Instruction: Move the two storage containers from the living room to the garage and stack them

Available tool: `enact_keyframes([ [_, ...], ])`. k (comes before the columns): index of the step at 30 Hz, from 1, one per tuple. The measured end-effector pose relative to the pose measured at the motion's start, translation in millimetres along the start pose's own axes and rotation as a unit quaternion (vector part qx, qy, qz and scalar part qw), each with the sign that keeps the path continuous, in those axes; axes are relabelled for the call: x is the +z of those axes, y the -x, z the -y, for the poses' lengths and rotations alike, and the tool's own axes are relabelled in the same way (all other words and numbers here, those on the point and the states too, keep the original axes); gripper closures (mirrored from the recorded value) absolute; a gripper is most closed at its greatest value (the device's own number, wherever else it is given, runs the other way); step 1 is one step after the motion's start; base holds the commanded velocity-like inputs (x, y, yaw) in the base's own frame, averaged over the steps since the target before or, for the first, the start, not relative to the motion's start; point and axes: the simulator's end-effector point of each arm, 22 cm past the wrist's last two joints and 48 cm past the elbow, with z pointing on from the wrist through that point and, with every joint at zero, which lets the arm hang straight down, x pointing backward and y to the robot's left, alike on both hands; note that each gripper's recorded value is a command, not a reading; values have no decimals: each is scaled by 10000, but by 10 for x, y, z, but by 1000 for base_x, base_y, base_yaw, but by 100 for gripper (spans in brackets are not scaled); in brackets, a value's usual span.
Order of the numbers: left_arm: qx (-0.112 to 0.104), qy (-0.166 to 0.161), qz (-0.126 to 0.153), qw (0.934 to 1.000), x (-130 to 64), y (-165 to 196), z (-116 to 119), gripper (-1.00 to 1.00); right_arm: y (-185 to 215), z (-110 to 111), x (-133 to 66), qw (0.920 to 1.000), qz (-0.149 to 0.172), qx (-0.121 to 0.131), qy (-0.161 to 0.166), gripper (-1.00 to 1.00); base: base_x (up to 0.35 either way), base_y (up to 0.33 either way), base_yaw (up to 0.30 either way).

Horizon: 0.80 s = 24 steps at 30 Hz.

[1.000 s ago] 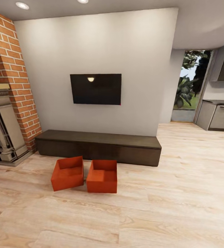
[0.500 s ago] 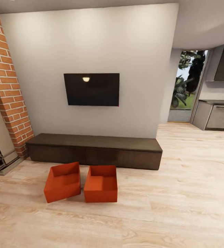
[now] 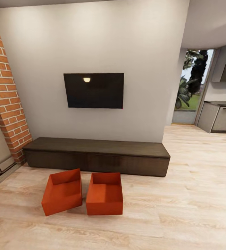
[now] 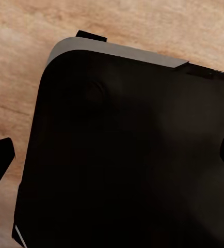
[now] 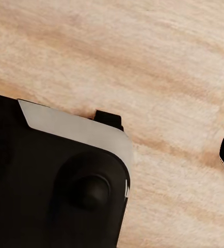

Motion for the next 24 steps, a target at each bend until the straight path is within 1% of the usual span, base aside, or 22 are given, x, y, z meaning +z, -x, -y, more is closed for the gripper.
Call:
enact_keyframes([
  [7, -7, 1, -1, 10000, 0, 0, -1, -100, 3, -1, 0, 10000, 9, -3, 2, -100, 322, 88, 0],
  [24, -9, 1, -8, 10000, 0, -3, -1, -100, 8, -3, 0, 10000, 17, 3, 2, -100, 322, 4, 0],
])
